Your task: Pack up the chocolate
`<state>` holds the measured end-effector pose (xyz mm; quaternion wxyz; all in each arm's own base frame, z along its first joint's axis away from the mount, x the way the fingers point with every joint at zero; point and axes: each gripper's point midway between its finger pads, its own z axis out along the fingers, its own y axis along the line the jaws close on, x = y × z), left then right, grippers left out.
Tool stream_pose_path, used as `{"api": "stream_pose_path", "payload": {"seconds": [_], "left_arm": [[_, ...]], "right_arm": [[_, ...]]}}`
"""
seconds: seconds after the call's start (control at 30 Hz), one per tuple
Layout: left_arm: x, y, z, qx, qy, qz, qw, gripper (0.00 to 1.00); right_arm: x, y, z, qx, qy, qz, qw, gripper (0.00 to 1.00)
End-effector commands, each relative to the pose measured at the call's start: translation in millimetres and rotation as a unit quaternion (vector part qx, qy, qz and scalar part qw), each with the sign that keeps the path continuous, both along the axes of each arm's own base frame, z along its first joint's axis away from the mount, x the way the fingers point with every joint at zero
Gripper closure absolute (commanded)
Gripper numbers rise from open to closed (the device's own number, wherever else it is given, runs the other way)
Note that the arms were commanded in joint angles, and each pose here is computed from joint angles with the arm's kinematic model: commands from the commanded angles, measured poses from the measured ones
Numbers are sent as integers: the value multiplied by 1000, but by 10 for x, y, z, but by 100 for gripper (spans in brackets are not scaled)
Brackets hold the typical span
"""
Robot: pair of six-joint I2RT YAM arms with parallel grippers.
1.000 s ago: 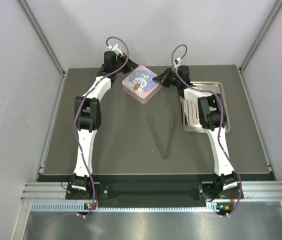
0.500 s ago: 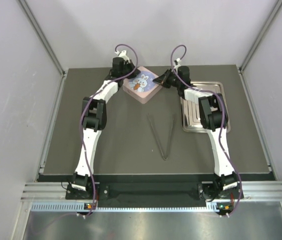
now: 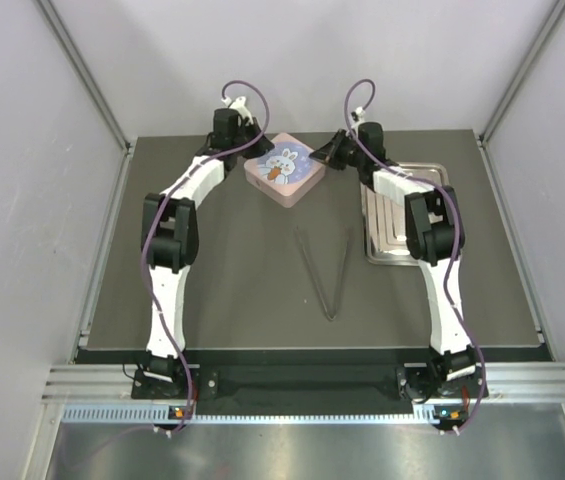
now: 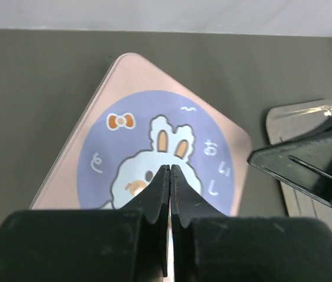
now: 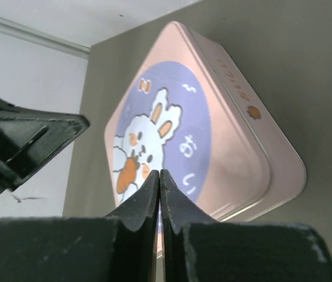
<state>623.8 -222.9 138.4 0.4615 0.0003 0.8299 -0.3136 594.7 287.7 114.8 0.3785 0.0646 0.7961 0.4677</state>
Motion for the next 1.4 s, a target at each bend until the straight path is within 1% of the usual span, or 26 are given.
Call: {"api": "stream_pose_path", "payload": {"seconds": [0.0, 0.17, 0.27, 0.37, 0.5, 0.6, 0.63, 0.67, 0.7, 0.73, 0.77, 0.8, 0.83, 0.87, 0.9, 0.93, 0.97, 1.0, 1.03, 1.07, 1.1, 1.17, 1.2, 1.23, 1.3, 1.37], "left_arm": [[-107, 58, 628, 5, -60, -6, 998, 100], [-188, 65, 37, 11, 1, -9, 1000, 100], [-259, 84, -379, 17, 45, -5, 999, 100], [-296, 89, -621, 20, 79, -9, 997, 100], [-313, 52, -273, 7, 62, -25, 998, 100], [-368, 74, 251, 4, 27, -24, 999, 100], [-395, 88, 403, 3, 18, -25, 1000, 100], [-475, 101, 743, -2, -5, -26, 1000, 99], [-554, 94, 899, -5, -13, -31, 999, 96], [-661, 99, 955, -9, -11, -35, 999, 94], [-818, 127, 1351, -17, -40, -36, 998, 86], [-931, 139, 1493, -21, -49, -39, 998, 82], [-1080, 148, 1479, -25, -41, -45, 998, 77], [-1312, 158, 1827, -37, -68, -54, 996, 68], [-1442, 161, 1892, -43, -71, -56, 995, 60], [-1581, 184, 1743, -49, -50, -55, 996, 52], [-1806, 203, 1990, -58, -73, -65, 994, 38], [-1942, 202, 2005, -61, -73, -71, 993, 12], [-2089, 218, 1842, -59, -50, -76, 994, 1], [-2296, 239, 1995, -62, -66, -84, 992, 1], [-2422, 259, 1815, -57, -50, -87, 993, 1], [-2716, 315, 1926, -58, -71, -86, 992, 1], [-2831, 341, 1744, -51, -59, -86, 993, 1], [-2992, 389, 1863, -52, -82, -84, 992, 1], [-3134, 464, 1667, -39, -77, -73, 994, 1], [-3313, 559, 1686, -28, -98, -64, 993, 1]], "right_arm": [[-36, 162, 731, 22, -70, 21, 997, 100], [-2, 349, 156, 65, -3, 43, 997, 100], [-9, 334, -188, 48, 26, 33, 998, 100], [-8, 307, -247, 38, 29, 30, 998, 100], [-20, 191, -14, 29, 15, 23, 999, 100], [-103, 107, 429, 21, -21, 20, 999, 100], [-168, 61, 744, 16, -44, 19, 999, 99], [-219, 24, 881, 11, -55, 18, 998, 97], [-319, -13, 903, 2, -53, 19, 998, 94], [-458, -78, 1237, -11, -79, 21, 997, 91], [-566, -119, 1344, -21, -85, 21, 996, 85], [-722, -177, 1263, -37, -72, 21, 996, 70], [-939, -292, 1557, -62, -97, 13, 993, 63], [-1157, -339, 1367, -90, -76, 15, 993, 56], [-1306, -388, 1401, -110, -83, 13, 990, 32], [-1496, -525, 1687, -138, -126, -4, 982, 20], [-1690, -561, 1626, -160, -116, -2, 980, 5], [-1871, -647, 1452, -181, -97, -4, 979, 0], [-2050, -782, 1669, -194, -124, -29, 973, 0], [-2246, -855, 1445, -214, -99, -26, 971, 0], [-2418, -972, 1646, -218, -129, -44, 967, 0], [-2660, -1107, 1433, -233, -115, -52, 964, 0], [-2788, -1230, 1582, -228, -137, -76, 961, 0], [-2862, -1293, 1551, -231, -137, -85, 959, 0], [-3033, -1452, 1478, -235, -143, -108, 955, 0], [-3115, -1576, 1299, -247, -131, -127, 952, 0]]}}
